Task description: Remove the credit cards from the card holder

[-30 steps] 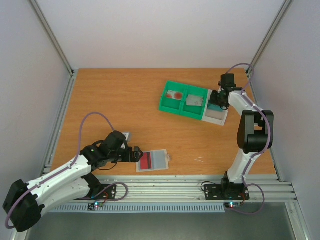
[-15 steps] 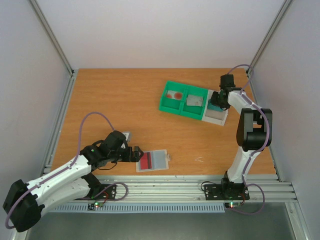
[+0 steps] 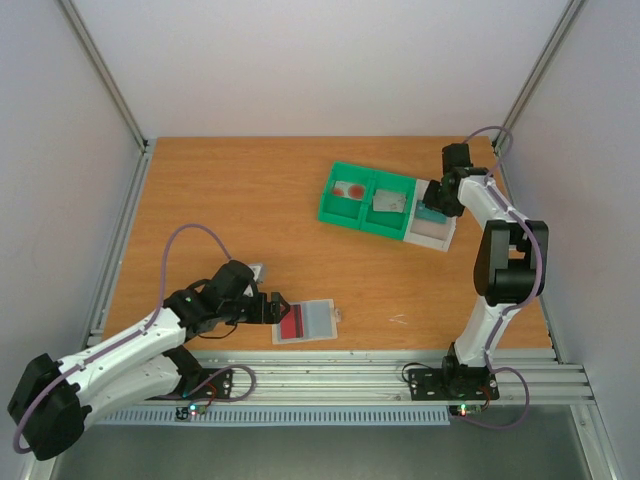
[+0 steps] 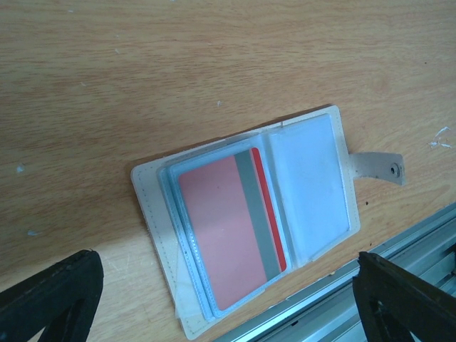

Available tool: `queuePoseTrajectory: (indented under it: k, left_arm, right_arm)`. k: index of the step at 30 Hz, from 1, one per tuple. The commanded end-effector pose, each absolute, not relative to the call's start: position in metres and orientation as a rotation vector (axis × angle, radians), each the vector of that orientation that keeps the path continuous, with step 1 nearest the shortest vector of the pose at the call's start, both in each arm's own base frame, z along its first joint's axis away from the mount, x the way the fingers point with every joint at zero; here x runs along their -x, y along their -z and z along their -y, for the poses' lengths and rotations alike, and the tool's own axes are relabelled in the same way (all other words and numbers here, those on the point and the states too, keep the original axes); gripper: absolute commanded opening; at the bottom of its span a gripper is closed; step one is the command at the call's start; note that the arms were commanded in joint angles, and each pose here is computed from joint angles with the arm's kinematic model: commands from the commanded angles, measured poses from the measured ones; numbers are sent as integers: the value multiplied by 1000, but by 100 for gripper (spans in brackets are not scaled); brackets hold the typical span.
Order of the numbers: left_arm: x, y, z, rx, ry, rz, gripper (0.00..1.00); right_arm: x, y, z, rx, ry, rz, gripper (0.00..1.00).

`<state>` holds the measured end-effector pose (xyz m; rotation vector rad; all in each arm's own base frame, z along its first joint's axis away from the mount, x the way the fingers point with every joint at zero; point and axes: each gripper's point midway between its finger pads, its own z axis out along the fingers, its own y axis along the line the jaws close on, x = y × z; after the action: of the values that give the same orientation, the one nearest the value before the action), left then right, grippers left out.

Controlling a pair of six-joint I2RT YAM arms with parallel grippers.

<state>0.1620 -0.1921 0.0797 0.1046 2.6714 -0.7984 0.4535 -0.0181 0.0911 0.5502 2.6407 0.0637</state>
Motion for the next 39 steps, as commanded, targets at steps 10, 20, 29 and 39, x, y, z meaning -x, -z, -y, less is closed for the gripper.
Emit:
queuePoseTrajectory:
  k: [10, 20, 29, 39]
  left_arm:
    - [-168, -68, 190, -6, 802, -2648, 84]
    - [-171, -67, 203, 75, 936, -2607, 69]
    - [-171, -52, 205, 106, 957, -2630, 53]
    - [-177, -36, 202, 141, 956, -2663, 9]
  right_arm:
    - [-388, -150, -32, -642, -433, -2627, 33]
    - [-326, -166, -102, -401, -622, -2671, 34]
    - [-276, -167, -173, -159, -804, -2685, 33]
    - [-239, -153, -236, 57, -905, -2695, 31]
